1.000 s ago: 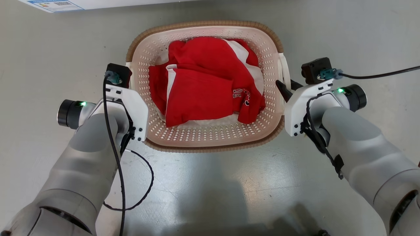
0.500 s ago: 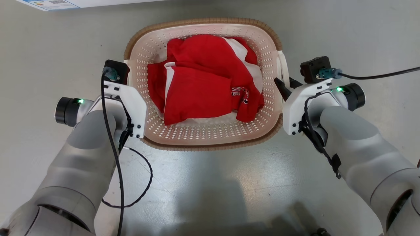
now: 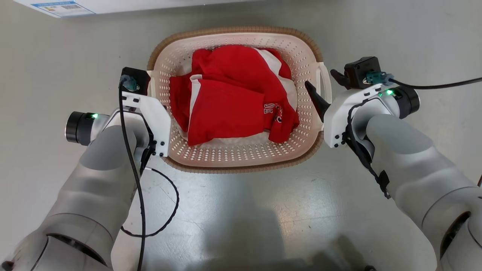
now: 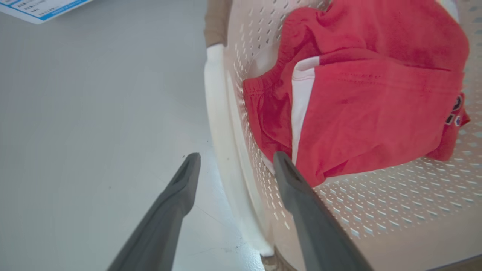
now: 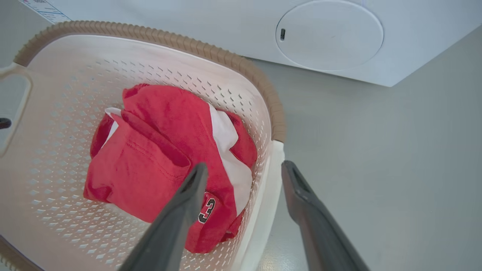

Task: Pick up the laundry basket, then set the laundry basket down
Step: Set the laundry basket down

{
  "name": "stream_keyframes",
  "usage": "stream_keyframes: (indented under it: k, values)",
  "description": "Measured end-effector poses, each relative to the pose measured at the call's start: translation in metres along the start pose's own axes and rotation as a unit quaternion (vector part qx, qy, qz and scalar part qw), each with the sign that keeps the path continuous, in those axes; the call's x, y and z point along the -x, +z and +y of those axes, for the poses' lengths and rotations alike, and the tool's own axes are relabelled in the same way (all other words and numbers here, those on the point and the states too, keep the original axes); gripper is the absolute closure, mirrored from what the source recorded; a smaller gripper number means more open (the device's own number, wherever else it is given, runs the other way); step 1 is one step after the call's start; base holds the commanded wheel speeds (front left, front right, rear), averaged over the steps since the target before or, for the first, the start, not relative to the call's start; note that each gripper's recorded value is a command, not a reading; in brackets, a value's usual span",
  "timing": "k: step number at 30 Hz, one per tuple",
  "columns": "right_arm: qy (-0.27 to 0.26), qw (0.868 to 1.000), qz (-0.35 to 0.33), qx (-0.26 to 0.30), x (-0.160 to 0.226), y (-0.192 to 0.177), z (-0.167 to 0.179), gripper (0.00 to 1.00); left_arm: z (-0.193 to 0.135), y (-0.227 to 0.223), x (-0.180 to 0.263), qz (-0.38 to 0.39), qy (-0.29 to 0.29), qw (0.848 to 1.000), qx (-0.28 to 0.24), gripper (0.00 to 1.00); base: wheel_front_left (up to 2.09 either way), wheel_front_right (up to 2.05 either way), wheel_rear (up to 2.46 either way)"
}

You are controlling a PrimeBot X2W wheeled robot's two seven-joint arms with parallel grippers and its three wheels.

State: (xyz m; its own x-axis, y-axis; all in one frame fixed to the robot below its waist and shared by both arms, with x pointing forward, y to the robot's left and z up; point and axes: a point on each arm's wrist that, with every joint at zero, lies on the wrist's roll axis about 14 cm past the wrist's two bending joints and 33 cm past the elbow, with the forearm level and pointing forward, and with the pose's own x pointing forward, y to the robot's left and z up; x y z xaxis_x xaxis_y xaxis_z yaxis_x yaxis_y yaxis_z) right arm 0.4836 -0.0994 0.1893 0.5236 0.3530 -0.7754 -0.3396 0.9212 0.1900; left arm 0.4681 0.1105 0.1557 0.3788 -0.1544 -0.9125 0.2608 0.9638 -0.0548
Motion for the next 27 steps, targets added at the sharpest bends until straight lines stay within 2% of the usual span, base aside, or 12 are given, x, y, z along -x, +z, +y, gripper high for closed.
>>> stream_keyframes:
  k: [9,13,17,27]
  values:
    - [-0.01,0.998,-0.06,0.011,0.021,0.04,0.001,0.0,0.003,0.031,0.028,-0.075,0.014,0.997,0.028,0.0,0.0,0.0,0.0]
    - [-0.015,0.994,-0.106,0.01,0.038,0.075,0.001,0.0,0.002,0.04,0.048,-0.12,0.018,0.991,0.05,0.0,0.0,0.0,0.0]
    - [-0.021,0.987,-0.158,0.019,0.064,0.111,-0.001,0.0,-0.004,0.052,0.071,-0.161,0.016,0.986,0.047,0.0,0.0,0.0,0.0]
    - [-0.051,0.969,-0.238,0.033,0.133,0.134,-0.007,0.0,-0.017,0.073,0.133,-0.247,0.006,0.968,0.04,0.0,0.0,0.0,0.0]
